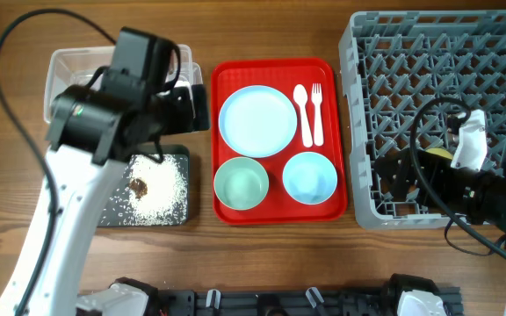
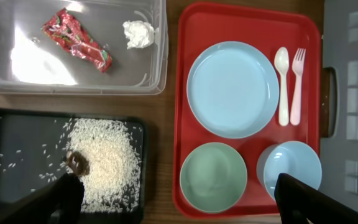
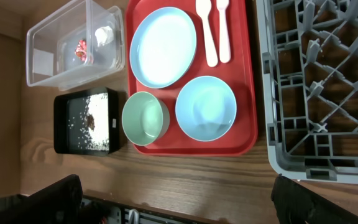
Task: Sort waste into correct bins and load items into the dishwasher rack
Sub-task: 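Release the waste in the bin and retract the left gripper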
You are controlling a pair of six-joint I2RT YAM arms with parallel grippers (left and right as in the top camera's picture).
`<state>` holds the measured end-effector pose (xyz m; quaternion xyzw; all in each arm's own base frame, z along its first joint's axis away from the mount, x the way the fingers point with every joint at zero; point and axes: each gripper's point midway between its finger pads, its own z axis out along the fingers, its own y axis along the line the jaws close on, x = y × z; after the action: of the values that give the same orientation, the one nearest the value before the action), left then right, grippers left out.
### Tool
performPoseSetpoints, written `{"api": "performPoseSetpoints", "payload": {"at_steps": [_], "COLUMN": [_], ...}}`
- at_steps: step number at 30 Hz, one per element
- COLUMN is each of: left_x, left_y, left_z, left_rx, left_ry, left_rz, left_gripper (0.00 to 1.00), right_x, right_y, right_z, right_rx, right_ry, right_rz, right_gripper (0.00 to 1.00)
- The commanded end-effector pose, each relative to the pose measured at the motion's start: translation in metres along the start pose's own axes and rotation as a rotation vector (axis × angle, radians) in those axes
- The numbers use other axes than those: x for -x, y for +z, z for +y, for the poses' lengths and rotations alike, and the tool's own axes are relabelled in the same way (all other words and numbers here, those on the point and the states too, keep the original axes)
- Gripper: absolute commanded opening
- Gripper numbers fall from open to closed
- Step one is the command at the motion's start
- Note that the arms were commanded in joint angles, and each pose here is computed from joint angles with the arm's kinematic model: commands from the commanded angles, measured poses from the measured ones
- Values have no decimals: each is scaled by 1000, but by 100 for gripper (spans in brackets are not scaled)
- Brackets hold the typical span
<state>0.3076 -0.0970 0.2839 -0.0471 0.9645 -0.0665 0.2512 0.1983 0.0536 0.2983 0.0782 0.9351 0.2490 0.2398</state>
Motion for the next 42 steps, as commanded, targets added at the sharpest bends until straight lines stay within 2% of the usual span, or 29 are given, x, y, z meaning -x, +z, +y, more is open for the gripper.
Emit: {"api": "performPoseSetpoints", "payload": {"at_steps": [1,5,11,25,28,31,36,40,42], "left_x": [-2,-3,-12,-24,-23,-26,-37,-37,-38], "left_y": [-48,-92,-125,-97,-91,-87,-88,-90,-91], "left_z": [5,19,27,30,29,30,35,36,36], "left_rx": [-43,-43,-80,-16,-9,2,19,15,14], "left_ry": [7,-10,-25,-8,-7,-4,1,-1,-1], "left_rz": [-117,-263,-354,-212,-196,-170,-134,-142,-145], "left_gripper": [100,100,100,100,100,100,100,100,100], "right_x": [0,1,3,11,16,15,13,5,2], "right_y": [2,4,8,30,36,36,10,-35,-53], "right_z": [-2,-3,-5,-17,-19,-15,-25,-29,-21], "right_rx": [-12,-13,-15,-27,-33,-7,-124,-238,-229], "right_ry": [2,7,17,72,174,184,111,31,-10], "right_rz": [7,15,32,122,129,143,2,-220,-324], "right_gripper": [100,100,100,100,100,100,100,100,100]}}
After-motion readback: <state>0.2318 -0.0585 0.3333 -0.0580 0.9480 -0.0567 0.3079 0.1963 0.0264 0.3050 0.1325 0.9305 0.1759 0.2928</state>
